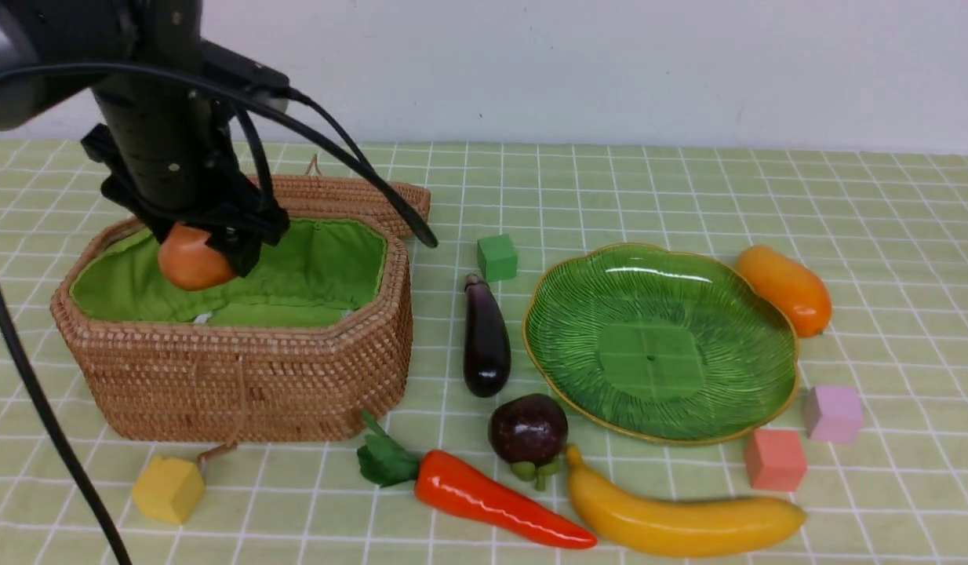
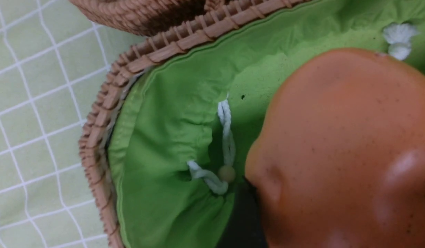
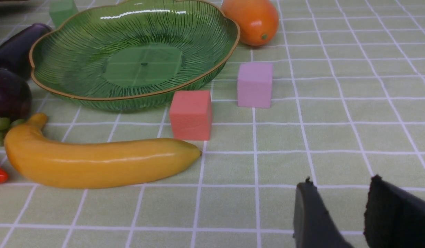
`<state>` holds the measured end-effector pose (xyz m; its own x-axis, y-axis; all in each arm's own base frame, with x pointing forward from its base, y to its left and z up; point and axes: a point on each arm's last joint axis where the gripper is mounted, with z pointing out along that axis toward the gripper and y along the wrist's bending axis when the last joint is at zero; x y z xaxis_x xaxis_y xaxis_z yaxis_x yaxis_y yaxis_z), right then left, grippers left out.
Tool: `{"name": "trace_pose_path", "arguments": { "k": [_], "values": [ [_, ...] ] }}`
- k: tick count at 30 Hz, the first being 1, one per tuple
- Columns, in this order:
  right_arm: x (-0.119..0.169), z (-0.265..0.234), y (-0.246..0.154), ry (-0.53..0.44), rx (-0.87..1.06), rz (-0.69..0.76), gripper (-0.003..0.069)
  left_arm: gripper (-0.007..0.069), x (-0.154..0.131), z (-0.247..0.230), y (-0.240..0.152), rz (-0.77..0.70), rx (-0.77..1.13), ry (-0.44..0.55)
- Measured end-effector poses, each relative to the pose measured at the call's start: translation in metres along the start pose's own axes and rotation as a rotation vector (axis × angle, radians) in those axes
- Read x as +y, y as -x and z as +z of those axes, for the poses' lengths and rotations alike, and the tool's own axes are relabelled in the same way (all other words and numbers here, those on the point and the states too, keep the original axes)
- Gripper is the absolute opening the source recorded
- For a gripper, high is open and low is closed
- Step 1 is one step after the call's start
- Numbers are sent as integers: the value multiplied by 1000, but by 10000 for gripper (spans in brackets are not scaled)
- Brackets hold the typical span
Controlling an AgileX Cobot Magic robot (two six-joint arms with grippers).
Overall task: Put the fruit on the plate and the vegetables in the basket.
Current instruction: Grab a potato with your left arm and place it in the basket on the left, then use the left arm to grab a carrot and put it into the left basket
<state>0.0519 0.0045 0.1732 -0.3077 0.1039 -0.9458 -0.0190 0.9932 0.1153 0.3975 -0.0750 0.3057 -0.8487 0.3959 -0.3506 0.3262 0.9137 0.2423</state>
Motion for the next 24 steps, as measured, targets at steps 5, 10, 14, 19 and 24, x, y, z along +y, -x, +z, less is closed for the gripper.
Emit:
{"name": "trace_pose_path", "arguments": {
  "k": [5,10,14,19,24],
  "values": [
    [0,0,0,0,0,0,239,569,1,4,0,-30,10,11],
    [0,0,0,0,0,0,239,661,4,3,-1,-166,19,45],
    [0,0,0,0,0,0,239,662,6,-3,-3,-206,20,56],
    [0,0,0,0,0,0,239,583,2,-42,-7,-255,-56,-16],
    [0,0,0,0,0,0,239,305,-39,-106,-25,-56,-137,-135]
  ]
}}
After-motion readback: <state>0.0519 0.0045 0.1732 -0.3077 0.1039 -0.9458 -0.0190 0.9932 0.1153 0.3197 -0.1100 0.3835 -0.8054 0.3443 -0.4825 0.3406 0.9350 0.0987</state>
